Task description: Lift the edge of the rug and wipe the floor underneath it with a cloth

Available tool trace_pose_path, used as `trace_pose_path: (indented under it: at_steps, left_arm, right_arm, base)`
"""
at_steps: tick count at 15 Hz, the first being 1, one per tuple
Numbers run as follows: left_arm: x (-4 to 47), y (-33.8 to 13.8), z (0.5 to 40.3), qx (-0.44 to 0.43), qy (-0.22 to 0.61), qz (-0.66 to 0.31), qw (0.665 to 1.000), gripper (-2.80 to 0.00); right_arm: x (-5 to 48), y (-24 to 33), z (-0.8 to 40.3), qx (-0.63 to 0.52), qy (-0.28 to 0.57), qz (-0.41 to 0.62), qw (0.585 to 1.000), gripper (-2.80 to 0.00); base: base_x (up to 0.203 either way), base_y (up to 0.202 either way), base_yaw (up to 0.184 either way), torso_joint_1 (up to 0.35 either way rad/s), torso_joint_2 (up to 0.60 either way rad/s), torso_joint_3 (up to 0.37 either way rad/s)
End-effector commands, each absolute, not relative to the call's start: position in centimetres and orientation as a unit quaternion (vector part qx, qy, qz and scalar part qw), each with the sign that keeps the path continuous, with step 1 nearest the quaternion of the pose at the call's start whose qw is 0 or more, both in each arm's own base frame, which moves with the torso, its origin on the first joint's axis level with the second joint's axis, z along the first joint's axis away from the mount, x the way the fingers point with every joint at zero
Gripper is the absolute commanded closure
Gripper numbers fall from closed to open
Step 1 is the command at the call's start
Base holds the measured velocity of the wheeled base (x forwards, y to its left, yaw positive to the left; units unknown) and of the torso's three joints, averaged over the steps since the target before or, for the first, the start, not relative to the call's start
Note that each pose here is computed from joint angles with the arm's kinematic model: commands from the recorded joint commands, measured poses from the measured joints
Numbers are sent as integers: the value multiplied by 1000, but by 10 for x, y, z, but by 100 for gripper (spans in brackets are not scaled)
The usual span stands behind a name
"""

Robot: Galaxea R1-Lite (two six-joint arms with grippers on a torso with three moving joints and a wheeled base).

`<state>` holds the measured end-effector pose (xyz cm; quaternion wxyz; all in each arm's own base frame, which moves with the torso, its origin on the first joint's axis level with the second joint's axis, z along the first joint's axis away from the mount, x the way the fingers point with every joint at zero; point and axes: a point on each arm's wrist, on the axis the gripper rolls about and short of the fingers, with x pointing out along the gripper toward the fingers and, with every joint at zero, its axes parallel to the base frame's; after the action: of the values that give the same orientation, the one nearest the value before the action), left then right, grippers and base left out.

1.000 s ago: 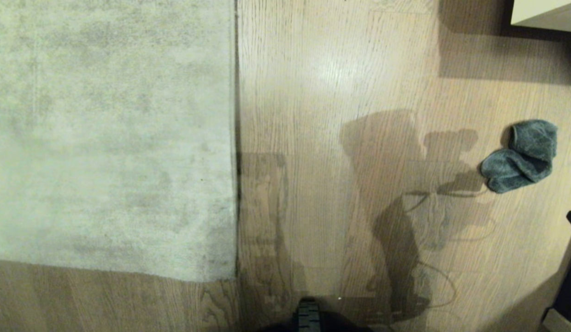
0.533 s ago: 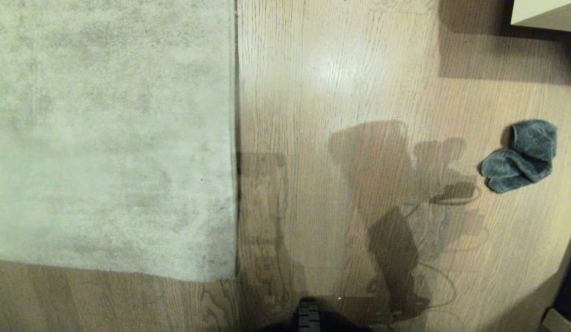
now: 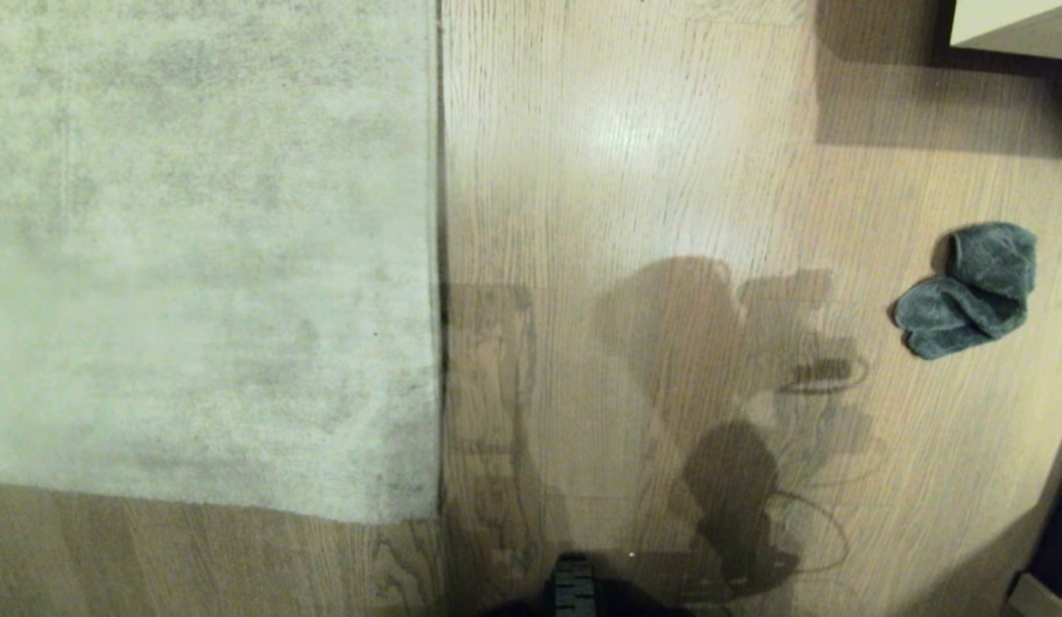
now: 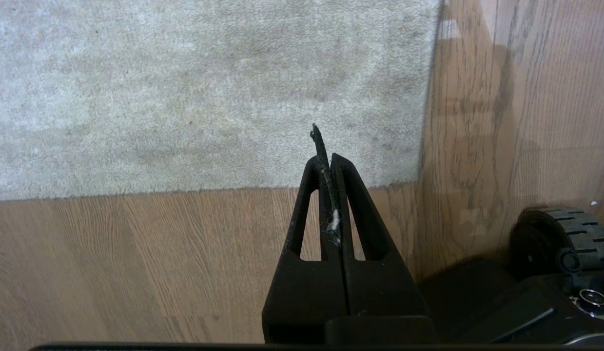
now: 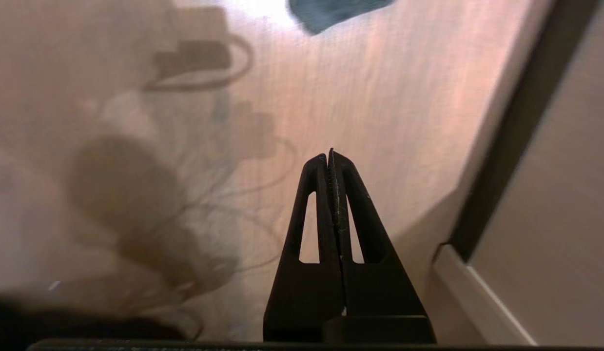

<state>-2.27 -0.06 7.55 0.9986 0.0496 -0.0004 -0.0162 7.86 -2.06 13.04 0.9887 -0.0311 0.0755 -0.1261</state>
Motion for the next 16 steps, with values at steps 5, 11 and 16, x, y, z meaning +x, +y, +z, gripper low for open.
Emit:
trace_pose_path:
  at_steps: [5,11,16]
  left_arm:
    - [-23,-1,76,50,-1,-16,999,0]
    - [-23,-1,76,50,0,-16,999,0]
    - [-23,-1,76,50,0,-15,999,0]
  right_arm:
    - [20,-4,112,-40,51,-96,993,0]
    - [-3,-2,91,-36,57,-46,997,0]
    - [-16,0,79,-34,37,-3,999,0]
  base:
    - [0,0,0,0,0,0]
    - [0,0,0,0,0,0]
    - [0,0,0,0,0,0]
